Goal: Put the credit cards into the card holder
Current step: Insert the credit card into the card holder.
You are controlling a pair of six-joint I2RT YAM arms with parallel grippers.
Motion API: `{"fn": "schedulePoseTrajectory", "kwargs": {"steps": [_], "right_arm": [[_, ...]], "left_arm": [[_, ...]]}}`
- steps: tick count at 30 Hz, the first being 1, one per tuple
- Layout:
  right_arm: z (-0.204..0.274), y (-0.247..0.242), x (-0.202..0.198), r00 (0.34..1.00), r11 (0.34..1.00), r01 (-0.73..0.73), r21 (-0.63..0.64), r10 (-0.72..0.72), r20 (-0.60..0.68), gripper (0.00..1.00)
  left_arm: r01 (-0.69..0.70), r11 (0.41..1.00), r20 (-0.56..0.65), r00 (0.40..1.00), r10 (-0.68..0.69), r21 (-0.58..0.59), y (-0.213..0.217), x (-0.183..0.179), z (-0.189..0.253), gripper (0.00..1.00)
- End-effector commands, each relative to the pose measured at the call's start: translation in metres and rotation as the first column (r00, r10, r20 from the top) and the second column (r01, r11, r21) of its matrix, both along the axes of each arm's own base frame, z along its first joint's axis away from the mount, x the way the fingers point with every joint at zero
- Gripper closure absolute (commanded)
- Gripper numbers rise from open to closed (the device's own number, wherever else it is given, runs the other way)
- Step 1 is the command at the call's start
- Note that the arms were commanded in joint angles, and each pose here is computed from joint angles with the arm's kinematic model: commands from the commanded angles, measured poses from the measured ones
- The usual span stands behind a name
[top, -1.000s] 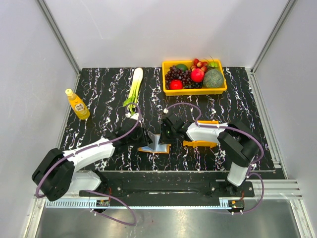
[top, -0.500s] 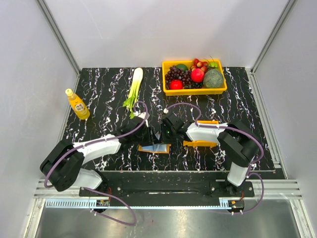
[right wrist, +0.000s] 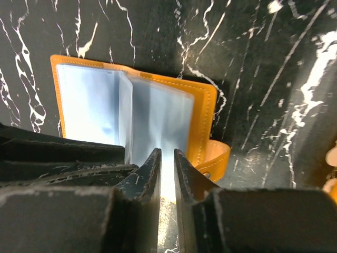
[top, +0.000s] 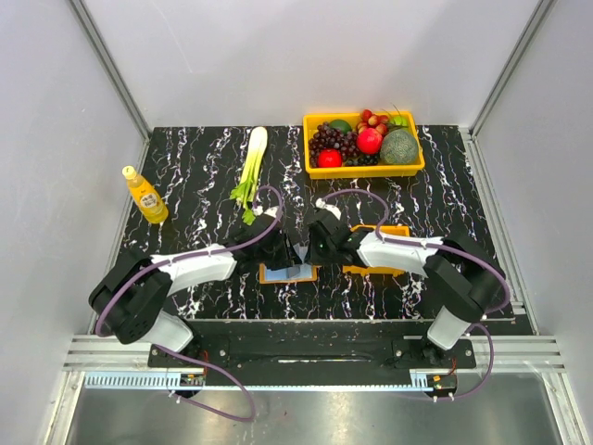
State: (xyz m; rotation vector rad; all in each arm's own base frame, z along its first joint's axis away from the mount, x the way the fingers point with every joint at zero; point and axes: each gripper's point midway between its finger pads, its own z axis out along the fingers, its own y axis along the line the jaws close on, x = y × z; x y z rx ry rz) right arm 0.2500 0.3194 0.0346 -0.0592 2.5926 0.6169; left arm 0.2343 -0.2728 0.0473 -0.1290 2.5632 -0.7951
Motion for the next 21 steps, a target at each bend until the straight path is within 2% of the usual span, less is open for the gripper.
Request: {"fn": "schedulePoseTrajectory", "kwargs": {"steps": [1,10,16,21], "right_arm": [[0.029,-0.012,0.013,0.991,0.997,0.074,-0.001,-0.074,0.112,0.79],[0.060,0.002,0.002,0.991,0.992,-0.004,0.130,-0.014,0.136,0.82],[0.049,-0.006,-0.008,0.995,0.993,-0.001,0.114,-0.010,0.095,0.84],[0.034,0.011,-0.002,0.998,0.995,-0.036,0.094,0.030,0.058,0.84]], "left_arm": [[-0.054,0.992,-0.043,0.997,0.059,0.113,0.025,-0.008,-0.035,0.73],[-0.011,0.996,-0.092,0.996,0.020,0.091,0.010,-0.009,-0.047,0.70],[-0.012,0.997,-0.087,0.996,0.018,0.074,0.006,-0.007,-0.044,0.70],[-0.024,0.997,-0.063,0.998,0.029,0.071,0.013,-0.010,-0.038,0.71]]}}
